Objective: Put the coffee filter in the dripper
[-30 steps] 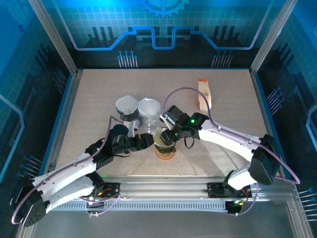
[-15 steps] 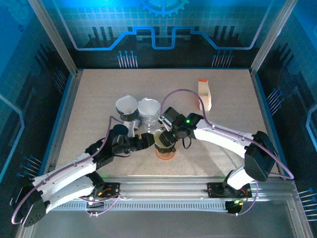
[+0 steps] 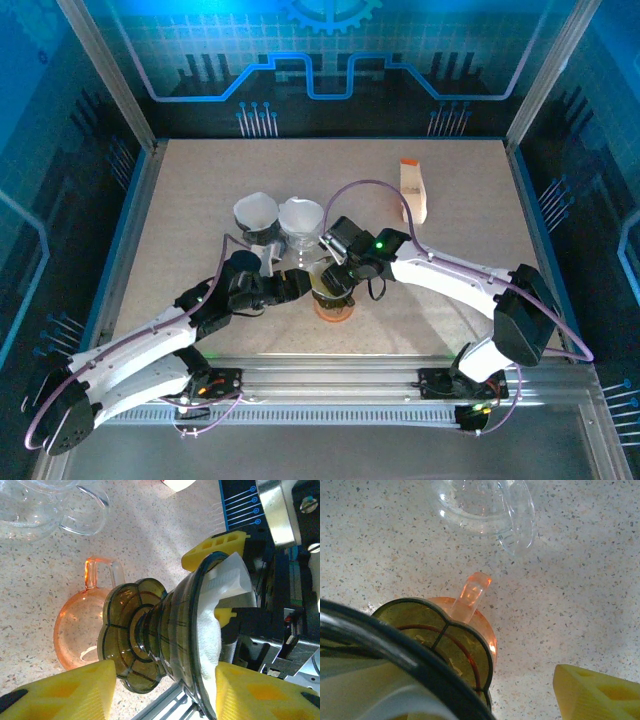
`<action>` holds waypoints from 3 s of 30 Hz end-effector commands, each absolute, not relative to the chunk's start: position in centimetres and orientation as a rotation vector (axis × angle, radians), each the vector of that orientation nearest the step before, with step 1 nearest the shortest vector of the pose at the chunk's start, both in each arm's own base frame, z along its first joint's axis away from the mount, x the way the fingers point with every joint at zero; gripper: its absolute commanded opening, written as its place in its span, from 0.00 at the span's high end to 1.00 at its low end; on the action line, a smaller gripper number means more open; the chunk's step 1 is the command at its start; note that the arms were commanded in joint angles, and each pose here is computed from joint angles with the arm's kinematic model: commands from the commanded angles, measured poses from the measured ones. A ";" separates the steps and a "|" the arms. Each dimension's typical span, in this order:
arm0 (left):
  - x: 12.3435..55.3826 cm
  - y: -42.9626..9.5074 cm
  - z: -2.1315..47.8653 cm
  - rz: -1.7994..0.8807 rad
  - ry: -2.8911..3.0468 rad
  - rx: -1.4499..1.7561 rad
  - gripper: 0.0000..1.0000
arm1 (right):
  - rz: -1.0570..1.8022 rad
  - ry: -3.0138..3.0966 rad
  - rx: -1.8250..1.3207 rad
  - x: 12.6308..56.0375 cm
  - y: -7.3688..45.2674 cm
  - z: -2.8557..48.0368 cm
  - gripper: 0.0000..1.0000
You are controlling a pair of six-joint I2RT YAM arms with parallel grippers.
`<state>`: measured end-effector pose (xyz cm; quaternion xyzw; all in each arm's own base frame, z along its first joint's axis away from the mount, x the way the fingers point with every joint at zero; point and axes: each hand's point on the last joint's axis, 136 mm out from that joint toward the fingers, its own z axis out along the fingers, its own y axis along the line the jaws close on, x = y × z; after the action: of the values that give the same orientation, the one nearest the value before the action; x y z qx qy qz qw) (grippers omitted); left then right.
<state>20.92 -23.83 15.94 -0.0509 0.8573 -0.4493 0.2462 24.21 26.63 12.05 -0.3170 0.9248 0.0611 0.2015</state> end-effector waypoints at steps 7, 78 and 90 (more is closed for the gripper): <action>20.7 -23.8 15.5 -1.235 2.351 -0.132 0.46 | 0.213 2.483 -0.831 24.7 26.9 14.4 0.26; 20.7 -23.8 15.5 -1.234 2.345 -0.118 0.45 | 0.271 2.381 -0.774 23.7 25.0 17.8 0.26; 20.6 -23.7 15.5 -1.233 2.346 -0.125 0.45 | 0.365 2.288 -0.765 22.2 25.4 19.7 0.26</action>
<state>20.89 -23.78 15.76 -0.0513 0.8582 -0.4479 0.2453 22.74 24.53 17.74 -0.2909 0.8984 0.1099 0.3101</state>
